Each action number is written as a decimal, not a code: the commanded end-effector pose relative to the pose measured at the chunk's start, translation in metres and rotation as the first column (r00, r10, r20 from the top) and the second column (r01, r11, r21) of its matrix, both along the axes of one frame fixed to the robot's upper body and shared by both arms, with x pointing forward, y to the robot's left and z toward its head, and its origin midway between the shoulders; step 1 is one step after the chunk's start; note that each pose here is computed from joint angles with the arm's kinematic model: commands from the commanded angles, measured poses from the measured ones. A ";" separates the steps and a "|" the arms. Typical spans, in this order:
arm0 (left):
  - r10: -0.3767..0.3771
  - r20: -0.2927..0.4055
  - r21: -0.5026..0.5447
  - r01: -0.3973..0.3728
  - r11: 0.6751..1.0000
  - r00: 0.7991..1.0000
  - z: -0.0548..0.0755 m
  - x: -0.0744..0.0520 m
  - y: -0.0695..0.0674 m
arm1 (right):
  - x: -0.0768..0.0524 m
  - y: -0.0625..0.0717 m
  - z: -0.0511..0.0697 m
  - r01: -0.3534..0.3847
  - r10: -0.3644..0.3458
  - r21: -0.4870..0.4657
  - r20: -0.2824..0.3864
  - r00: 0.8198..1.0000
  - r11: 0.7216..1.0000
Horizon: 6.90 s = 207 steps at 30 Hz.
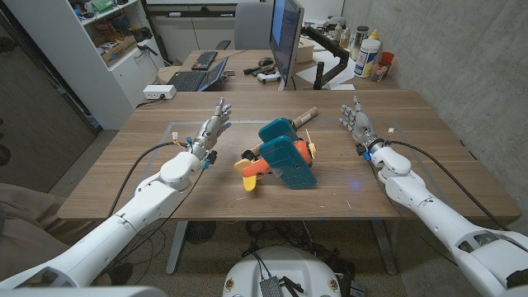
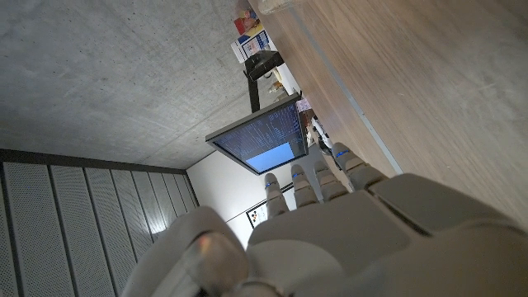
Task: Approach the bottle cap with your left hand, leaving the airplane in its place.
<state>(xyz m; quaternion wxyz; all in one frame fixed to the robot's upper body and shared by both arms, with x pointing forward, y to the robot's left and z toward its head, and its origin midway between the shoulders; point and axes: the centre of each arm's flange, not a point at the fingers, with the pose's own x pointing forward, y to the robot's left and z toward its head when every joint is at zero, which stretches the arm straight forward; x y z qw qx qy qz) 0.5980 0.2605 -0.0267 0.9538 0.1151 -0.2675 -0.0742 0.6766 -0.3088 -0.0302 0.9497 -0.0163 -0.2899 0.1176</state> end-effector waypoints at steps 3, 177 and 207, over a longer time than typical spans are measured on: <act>0.009 0.056 0.050 -0.012 0.999 0.998 -0.006 -0.019 -0.020 | 0.005 -0.004 -0.002 -0.004 0.004 -0.023 0.003 1.000 1.000; 0.459 0.067 0.576 -0.410 0.707 0.886 -0.072 -0.169 0.017 | 0.015 0.009 0.006 0.138 -0.133 -0.044 0.117 0.984 0.989; 0.590 0.274 0.577 -0.620 0.531 0.760 -0.092 -0.191 0.012 | 0.010 0.007 0.017 0.071 -0.063 -0.068 0.123 0.990 0.995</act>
